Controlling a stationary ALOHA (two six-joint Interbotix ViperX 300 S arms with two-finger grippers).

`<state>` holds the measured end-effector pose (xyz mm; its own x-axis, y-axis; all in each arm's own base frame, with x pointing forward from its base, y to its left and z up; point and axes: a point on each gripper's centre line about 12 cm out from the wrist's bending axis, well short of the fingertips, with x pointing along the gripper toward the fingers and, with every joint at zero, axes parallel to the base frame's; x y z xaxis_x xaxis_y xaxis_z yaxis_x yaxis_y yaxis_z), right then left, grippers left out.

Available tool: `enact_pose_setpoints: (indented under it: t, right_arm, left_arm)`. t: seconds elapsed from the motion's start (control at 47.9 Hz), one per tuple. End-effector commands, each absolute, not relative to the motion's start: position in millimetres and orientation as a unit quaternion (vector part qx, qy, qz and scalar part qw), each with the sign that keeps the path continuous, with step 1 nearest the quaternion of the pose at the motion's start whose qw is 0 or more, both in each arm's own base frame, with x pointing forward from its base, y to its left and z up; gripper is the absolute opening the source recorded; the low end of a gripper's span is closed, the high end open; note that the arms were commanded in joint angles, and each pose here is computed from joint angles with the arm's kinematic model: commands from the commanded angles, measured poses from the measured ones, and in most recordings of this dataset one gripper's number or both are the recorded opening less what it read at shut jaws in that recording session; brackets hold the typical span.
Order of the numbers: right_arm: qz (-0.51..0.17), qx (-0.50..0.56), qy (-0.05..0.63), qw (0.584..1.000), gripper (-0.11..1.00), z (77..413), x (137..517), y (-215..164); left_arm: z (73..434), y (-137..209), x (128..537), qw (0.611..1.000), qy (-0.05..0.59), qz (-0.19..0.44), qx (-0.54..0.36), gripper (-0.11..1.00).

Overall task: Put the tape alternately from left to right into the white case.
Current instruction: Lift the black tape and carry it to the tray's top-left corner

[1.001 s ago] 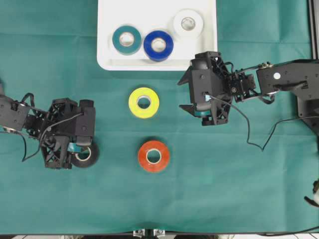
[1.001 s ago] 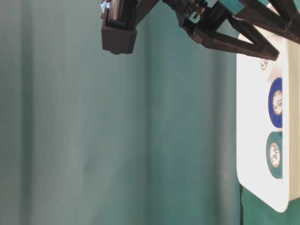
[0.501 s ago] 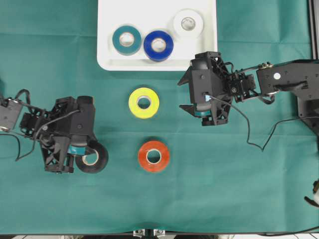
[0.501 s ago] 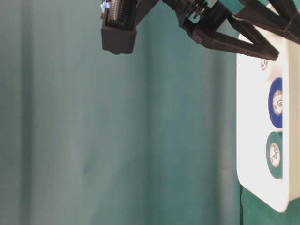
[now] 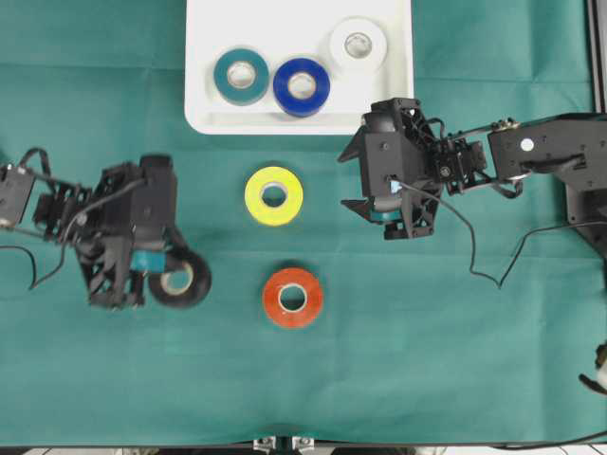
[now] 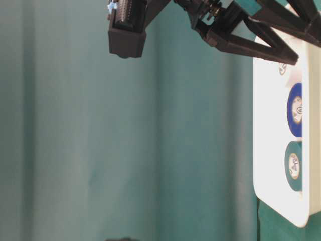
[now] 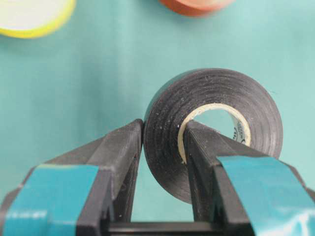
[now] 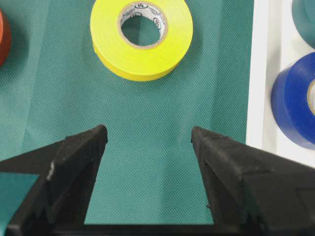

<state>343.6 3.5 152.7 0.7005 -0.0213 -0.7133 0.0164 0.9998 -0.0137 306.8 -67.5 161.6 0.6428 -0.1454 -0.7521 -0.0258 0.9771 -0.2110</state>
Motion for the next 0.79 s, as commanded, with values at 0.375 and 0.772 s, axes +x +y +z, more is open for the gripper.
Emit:
enact_pose_setpoints:
  t: [0.375,0.772]
  right_arm:
    - [-0.008,0.001,0.367,0.93,0.78,165.6,347.2,5.0]
    - [-0.008,0.001,0.367,0.93,0.77,165.0,347.3,5.0]
  left_arm:
    - [173.7,15.1,317.5,0.912,0.386,0.068,-0.122,-0.04]
    - [183.2,80.8,316.5,0.919,0.375,0.112,-0.042,-0.04]
